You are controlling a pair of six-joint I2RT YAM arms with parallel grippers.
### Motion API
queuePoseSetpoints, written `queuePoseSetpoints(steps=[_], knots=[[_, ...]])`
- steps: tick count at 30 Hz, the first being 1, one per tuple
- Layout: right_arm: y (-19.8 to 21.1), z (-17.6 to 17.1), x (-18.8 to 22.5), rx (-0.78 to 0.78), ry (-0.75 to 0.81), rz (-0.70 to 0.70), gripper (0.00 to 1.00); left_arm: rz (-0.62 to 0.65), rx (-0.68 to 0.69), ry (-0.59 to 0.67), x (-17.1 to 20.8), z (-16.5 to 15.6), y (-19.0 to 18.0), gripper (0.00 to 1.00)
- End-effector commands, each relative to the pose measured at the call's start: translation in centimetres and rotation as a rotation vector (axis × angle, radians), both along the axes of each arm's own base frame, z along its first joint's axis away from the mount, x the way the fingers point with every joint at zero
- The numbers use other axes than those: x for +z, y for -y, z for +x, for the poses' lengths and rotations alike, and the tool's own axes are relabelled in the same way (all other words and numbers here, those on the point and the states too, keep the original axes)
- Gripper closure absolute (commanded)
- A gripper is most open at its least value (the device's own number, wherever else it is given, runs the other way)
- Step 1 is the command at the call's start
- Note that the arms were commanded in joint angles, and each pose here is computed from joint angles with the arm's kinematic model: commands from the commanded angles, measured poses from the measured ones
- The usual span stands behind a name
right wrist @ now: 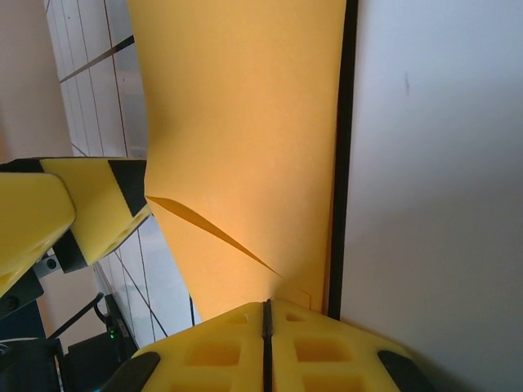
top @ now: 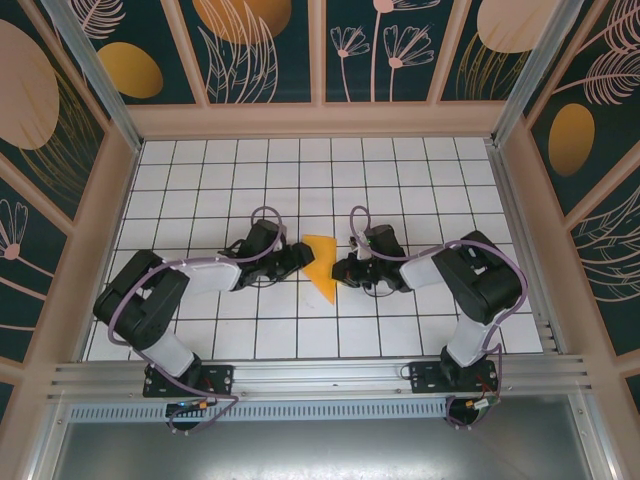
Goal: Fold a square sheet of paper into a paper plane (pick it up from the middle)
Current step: Fold the wing for the fifth time at the center of the table.
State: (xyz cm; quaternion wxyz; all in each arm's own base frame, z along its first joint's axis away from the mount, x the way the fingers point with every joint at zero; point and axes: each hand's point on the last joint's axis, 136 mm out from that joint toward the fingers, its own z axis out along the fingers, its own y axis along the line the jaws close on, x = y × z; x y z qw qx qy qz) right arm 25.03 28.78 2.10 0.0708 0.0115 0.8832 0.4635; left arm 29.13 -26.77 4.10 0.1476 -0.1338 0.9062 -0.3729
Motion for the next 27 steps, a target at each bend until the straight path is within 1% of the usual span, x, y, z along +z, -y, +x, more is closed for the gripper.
queuePoseSetpoints(steps=[1, 7, 10, 12, 16, 19, 22, 24, 27], knots=[[1.5, -0.8, -2.6, -0.018, -0.048, -0.067, 0.89, -0.058, -0.01, 0.025, 1.2, 1.3, 1.2, 0.37], [1.8, -0.7, -2.7, -0.021, -0.045, -0.069, 0.89, -0.07, -0.037, 0.016, 0.9, 1.7, 2.1, 0.39], [1.8, -0.8, -2.8, -0.013, -0.043, -0.069, 0.89, -0.088, -0.046, 0.03, 1.5, 2.0, 2.4, 0.39], [1.8, -1.0, -2.9, -0.003, -0.044, -0.069, 0.89, -0.08, -0.054, 0.016, 0.7, 2.0, 2.6, 0.39], [1.8, -1.3, -3.4, 0.02, -0.051, -0.072, 0.89, -0.083, -0.089, 0.033, 0.9, 2.6, 3.0, 0.41], [2.5, -0.6, -3.6, 0.002, -0.053, -0.079, 0.89, -0.07, -0.102, 0.034, 0.8, 3.2, 2.8, 0.45], [2.7, -0.5, -3.7, 0.005, -0.053, -0.086, 0.88, -0.075, -0.116, 0.049, 0.9, 3.7, 2.6, 0.46], [2.7, -0.4, -3.7, 0.01, -0.052, -0.089, 0.88, -0.098, -0.156, 0.045, 1.0, 3.8, 3.0, 0.5], [2.7, -0.4, -3.8, 0.022, -0.051, -0.098, 0.88, -0.112, -0.206, 0.051, 1.2, 3.8, 3.4, 0.5]])
